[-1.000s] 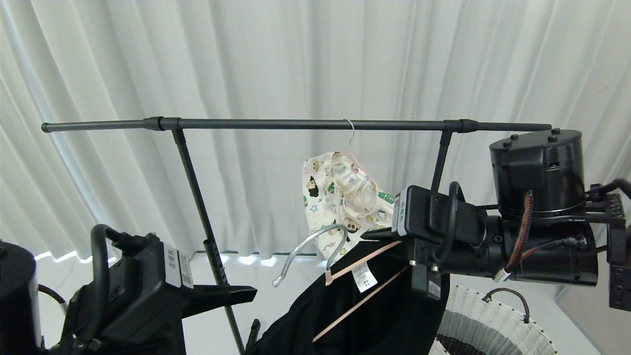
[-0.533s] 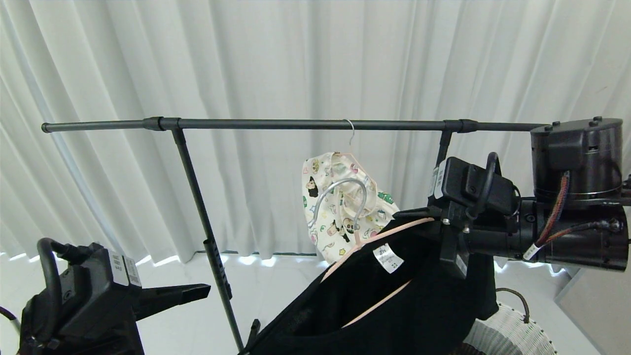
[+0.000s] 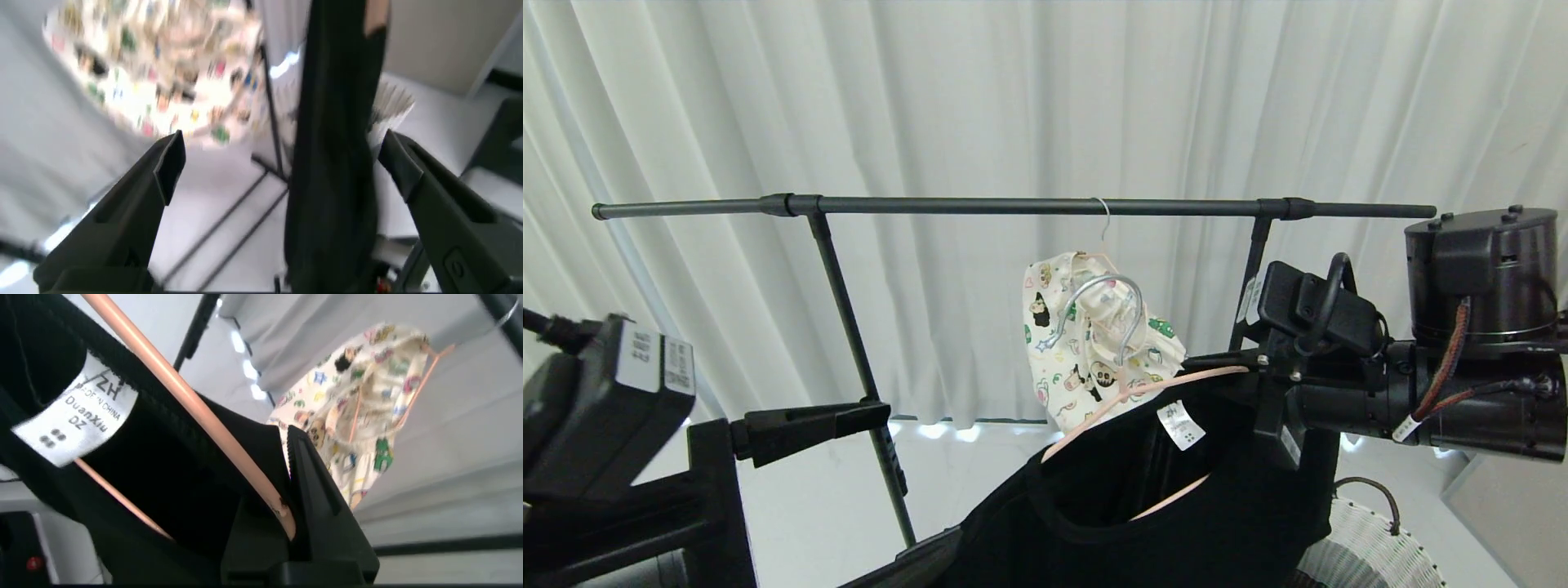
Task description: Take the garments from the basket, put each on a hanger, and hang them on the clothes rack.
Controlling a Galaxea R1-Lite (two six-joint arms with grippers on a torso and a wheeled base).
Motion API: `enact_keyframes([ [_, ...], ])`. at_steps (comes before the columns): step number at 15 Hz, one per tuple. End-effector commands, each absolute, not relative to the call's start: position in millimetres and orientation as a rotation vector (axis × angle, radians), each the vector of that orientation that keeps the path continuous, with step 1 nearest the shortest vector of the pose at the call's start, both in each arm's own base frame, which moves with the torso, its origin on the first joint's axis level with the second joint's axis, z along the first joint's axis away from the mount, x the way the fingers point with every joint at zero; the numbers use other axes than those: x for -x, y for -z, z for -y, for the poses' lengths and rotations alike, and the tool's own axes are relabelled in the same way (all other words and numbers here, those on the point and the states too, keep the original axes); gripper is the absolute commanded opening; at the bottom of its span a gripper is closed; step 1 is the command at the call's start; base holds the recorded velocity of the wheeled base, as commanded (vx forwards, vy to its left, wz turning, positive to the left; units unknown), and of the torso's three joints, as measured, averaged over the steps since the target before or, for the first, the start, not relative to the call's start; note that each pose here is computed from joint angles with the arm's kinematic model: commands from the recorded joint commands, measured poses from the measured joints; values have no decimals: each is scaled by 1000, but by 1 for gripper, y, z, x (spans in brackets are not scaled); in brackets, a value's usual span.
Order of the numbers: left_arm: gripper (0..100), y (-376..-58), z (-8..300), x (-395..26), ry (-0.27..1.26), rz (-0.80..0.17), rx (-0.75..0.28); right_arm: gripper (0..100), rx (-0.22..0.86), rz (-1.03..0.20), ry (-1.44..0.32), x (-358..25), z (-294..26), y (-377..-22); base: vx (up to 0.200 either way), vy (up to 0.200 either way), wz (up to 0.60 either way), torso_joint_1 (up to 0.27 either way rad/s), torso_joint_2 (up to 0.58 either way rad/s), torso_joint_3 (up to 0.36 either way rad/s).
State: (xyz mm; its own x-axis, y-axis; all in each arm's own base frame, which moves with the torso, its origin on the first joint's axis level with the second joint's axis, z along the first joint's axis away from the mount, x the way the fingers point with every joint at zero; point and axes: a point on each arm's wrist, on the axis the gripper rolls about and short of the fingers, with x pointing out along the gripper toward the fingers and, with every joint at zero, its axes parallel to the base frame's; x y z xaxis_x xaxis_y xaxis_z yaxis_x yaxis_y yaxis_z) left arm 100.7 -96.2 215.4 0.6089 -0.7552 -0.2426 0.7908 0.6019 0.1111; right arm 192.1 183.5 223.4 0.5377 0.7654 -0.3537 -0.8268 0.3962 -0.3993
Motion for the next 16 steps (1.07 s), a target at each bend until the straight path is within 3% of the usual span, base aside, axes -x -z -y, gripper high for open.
enact_keyframes([
  [1, 100, -226, 101, -102, 917, -143, -207, 0, 560, -126, -1003, -191, -183, -221, 0, 0, 0, 0, 0, 0],
  [5, 100, -224, 99, -101, 908, -152, -202, 0, 536, -115, -964, -192, -182, -220, 0, 0, 0, 0, 0, 0],
  [9, 100, -175, 74, -101, 779, -293, -297, 0, 519, -99, -920, -193, -174, -226, 0, 0, 0, 0, 0, 0],
  [16, 100, -150, 64, -104, 748, -400, -312, 0, 493, -61, -859, -192, -157, -240, 0, 0, 0, 0, 0, 0],
])
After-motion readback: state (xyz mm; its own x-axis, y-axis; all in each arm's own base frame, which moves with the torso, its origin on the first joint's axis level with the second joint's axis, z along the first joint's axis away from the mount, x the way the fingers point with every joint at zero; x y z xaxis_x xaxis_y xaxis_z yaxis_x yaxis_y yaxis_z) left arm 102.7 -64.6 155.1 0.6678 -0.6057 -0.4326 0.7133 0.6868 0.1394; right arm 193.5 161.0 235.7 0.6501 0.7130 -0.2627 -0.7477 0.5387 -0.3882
